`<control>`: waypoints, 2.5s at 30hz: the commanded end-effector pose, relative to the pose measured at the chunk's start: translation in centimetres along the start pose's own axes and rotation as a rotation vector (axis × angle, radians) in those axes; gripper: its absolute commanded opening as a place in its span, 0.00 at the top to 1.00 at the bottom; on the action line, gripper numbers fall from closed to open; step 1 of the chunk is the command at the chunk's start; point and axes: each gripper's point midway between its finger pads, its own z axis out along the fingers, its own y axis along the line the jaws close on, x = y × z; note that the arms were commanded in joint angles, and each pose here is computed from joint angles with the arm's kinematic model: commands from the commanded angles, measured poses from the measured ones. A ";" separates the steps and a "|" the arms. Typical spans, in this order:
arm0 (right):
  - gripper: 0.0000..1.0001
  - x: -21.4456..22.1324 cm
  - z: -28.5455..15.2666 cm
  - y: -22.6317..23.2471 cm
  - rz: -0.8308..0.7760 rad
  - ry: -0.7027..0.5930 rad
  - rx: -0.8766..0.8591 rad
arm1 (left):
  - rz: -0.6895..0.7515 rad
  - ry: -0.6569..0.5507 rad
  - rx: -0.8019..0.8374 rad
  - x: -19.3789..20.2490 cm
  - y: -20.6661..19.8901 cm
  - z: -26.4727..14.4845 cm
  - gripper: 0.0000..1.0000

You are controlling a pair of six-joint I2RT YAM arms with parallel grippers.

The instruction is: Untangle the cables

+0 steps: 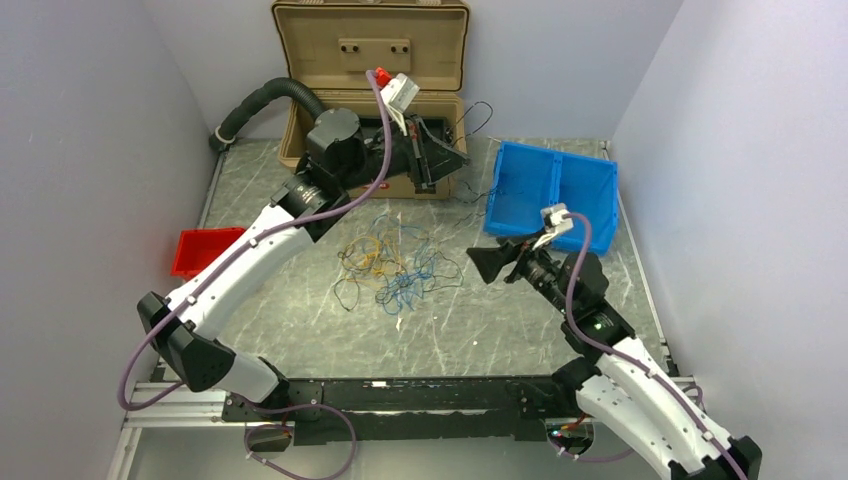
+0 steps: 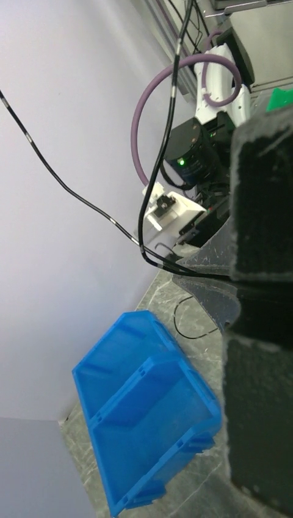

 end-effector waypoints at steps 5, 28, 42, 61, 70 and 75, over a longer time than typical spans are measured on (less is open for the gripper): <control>0.08 -4.3 -7.3 -11.1 0.123 -0.161 0.831 | -0.030 -0.042 -0.043 0.5 3.8 3.9 1.00; 0.10 -9.3 -17.0 -12.3 0.237 -0.487 1.127 | -0.087 -0.143 -0.166 9.4 21.9 20.7 1.00; 0.10 -9.9 -16.1 -12.1 0.204 -0.491 1.097 | -0.017 -0.019 -0.317 15.4 24.0 21.3 0.42; 0.06 -8.2 -5.4 -14.1 0.233 -0.062 0.910 | 0.027 0.068 -0.254 9.1 14.4 10.4 0.05; 0.17 -9.7 -3.9 -25.6 0.507 -0.115 0.941 | -0.084 0.195 -0.276 16.7 10.9 -1.0 0.05; 0.25 -10.1 -3.3 -30.0 0.539 -0.192 0.943 | -0.118 0.260 -0.282 20.1 9.4 -5.3 0.07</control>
